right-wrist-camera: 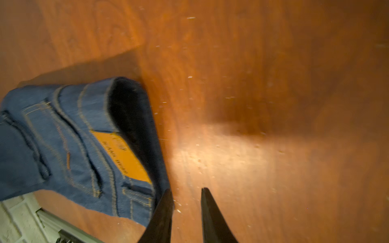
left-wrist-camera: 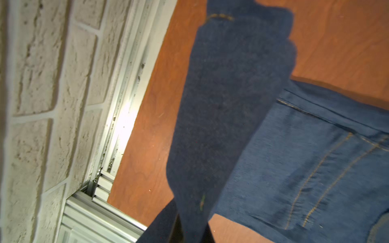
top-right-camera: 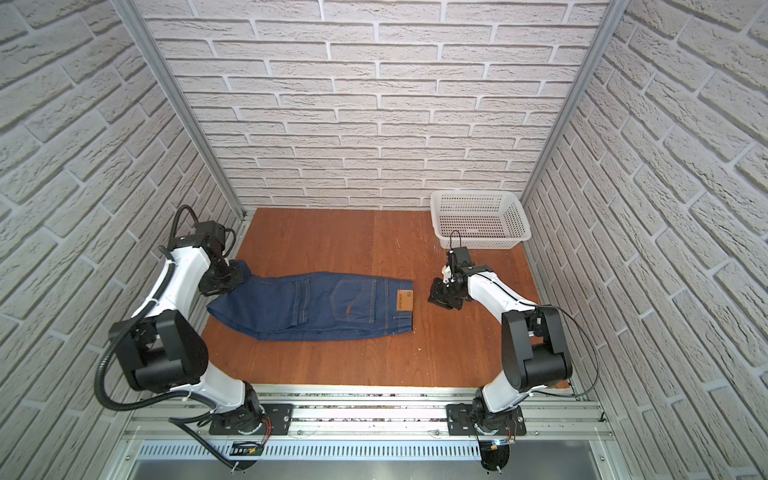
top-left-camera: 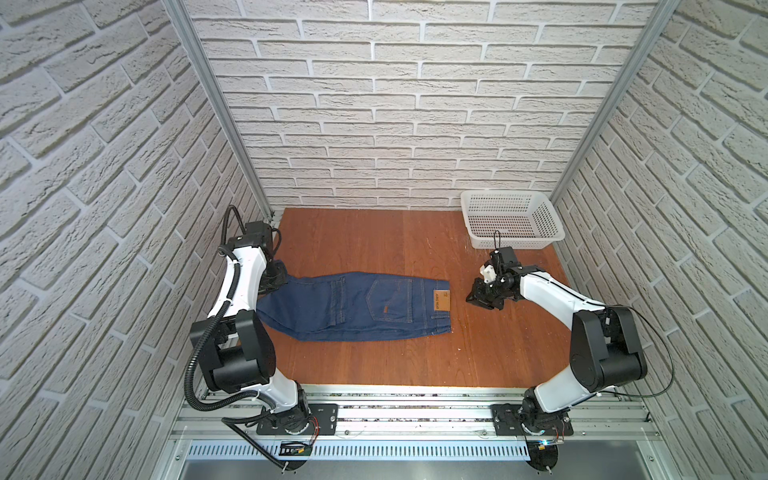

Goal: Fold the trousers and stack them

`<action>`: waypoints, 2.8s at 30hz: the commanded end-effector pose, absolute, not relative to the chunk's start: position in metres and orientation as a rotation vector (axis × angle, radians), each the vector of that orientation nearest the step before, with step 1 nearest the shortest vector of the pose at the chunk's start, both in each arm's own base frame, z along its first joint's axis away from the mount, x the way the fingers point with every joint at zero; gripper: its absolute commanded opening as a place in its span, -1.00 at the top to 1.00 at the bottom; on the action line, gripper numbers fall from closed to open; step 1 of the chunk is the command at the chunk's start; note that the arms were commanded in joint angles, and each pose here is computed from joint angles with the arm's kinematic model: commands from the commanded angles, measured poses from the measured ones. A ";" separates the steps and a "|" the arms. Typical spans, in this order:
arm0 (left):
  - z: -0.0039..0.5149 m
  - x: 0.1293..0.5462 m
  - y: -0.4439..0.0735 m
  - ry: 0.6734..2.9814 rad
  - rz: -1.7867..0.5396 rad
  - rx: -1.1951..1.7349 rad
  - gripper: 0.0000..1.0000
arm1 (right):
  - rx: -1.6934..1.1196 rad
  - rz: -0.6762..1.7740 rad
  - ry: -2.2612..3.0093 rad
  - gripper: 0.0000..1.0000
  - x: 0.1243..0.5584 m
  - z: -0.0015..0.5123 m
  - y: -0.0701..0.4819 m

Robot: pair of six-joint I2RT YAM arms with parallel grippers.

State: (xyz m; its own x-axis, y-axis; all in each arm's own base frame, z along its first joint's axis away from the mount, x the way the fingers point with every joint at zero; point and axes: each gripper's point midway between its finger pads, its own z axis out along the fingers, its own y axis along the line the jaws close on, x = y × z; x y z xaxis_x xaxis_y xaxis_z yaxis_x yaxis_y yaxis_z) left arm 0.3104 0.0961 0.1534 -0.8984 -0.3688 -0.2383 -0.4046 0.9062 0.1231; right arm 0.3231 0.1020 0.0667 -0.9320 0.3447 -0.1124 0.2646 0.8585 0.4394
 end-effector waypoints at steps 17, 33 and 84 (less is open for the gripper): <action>0.218 0.308 -0.036 2.680 -0.274 -0.317 1.00 | 0.312 0.804 2.905 0.36 0.319 0.022 0.163; 0.222 0.323 -0.145 2.645 -0.451 -0.075 1.00 | 0.274 0.776 2.994 0.74 0.296 -0.006 0.174; 0.122 0.313 -0.321 2.756 -0.358 0.107 1.00 | 0.213 0.887 2.967 0.72 0.283 0.000 0.221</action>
